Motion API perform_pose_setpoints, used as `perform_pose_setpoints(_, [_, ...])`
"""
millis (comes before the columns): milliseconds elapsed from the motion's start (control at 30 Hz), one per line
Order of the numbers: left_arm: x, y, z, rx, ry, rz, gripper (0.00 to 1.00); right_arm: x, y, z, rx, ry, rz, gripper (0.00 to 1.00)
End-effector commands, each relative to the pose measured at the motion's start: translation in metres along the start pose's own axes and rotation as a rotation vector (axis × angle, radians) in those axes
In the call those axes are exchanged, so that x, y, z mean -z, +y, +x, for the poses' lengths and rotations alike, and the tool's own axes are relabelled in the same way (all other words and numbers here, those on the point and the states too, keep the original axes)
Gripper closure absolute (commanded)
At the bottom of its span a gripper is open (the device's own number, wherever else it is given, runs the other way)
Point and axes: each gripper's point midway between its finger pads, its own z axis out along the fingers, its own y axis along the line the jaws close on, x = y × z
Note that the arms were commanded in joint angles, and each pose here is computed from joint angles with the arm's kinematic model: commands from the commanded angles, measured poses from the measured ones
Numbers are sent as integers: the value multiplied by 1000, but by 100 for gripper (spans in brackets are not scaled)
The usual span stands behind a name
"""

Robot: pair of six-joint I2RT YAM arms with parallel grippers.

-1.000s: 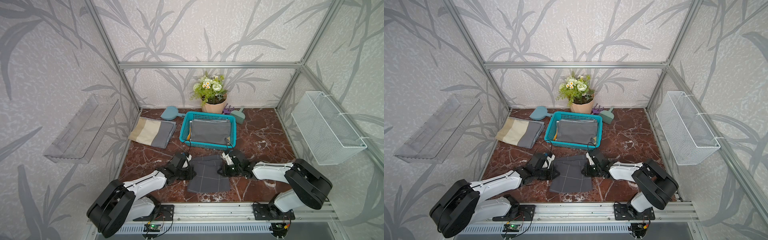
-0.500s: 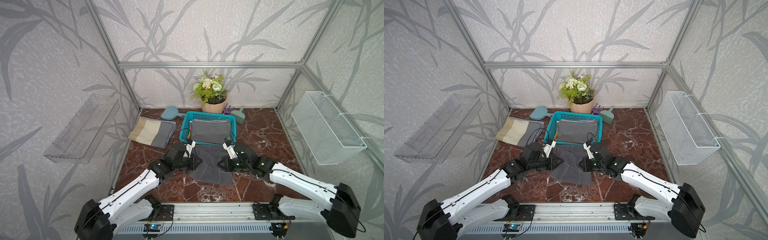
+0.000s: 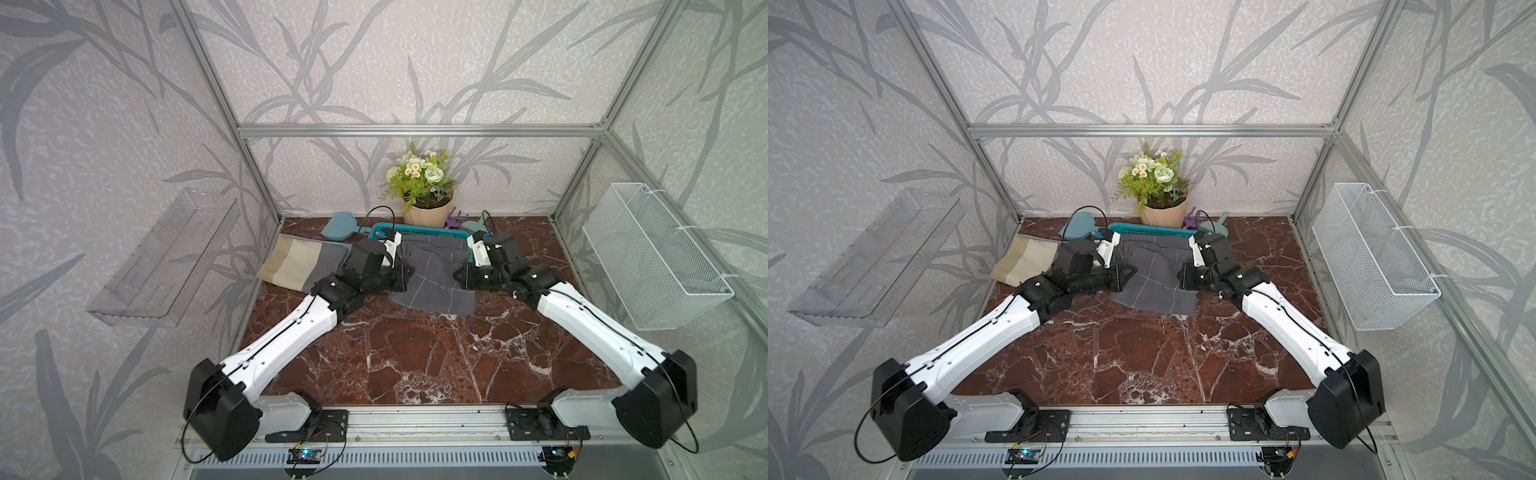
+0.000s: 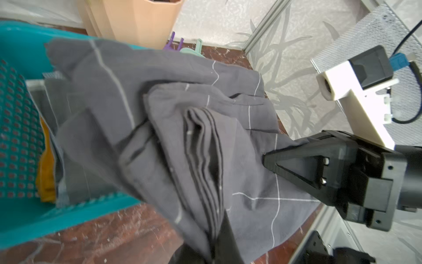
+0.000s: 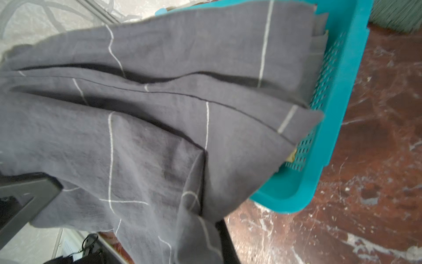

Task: Put the folded pillowcase in the basket
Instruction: Place the pillowcase in the basket.

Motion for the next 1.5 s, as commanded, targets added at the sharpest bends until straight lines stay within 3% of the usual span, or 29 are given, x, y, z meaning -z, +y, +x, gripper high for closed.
perform_pose_setpoints(0, [-17, 20, -32, -40, -61, -40, 100, -11, 1, -24, 38, 5, -6, 100])
perform_pose_setpoints(233, [-58, 82, -60, 12, -48, -112, 100, -57, -17, -55, 24, 31, 36, 100])
perform_pose_setpoints(400, [-86, 108, -69, 30, -12, -117, 100, -94, -39, -61, 7, 74, 78, 100])
perform_pose_setpoints(633, [-123, 131, -49, 54, 75, -126, 100, -129, -66, -53, -36, 130, 102, 100])
perform_pose_setpoints(867, [-133, 150, -21, 82, 137, -174, 100, -140, -83, -47, -32, 159, 144, 100])
perform_pose_setpoints(900, [-132, 153, -18, 88, 143, -190, 100, -141, -85, -46, -27, 161, 154, 92])
perform_pose_setpoints(933, [-131, 156, -16, 91, 150, -207, 100, -141, -86, -46, -23, 164, 162, 78])
perform_pose_setpoints(967, [-129, 159, -14, 93, 155, -223, 98, -140, -87, -46, -22, 168, 171, 74])
perform_pose_setpoints(1033, [-124, 163, -13, 88, 158, -258, 66, -137, -86, -48, -10, 163, 173, 62])
perform_pose_setpoints(1100, [-119, 165, -17, 78, 147, -282, 53, -132, -80, -53, 1, 142, 152, 48])
perform_pose_setpoints(1133, [-116, 164, -21, 74, 138, -291, 43, -128, -76, -55, 10, 128, 140, 44])
perform_pose_setpoints(1233, [-105, 160, -37, 62, 100, -310, 26, -115, -65, -64, 38, 81, 129, 36])
perform_pose_setpoints(1467, [-80, 140, -76, 50, 13, -310, 26, -79, -49, -83, 120, -48, 180, 17])
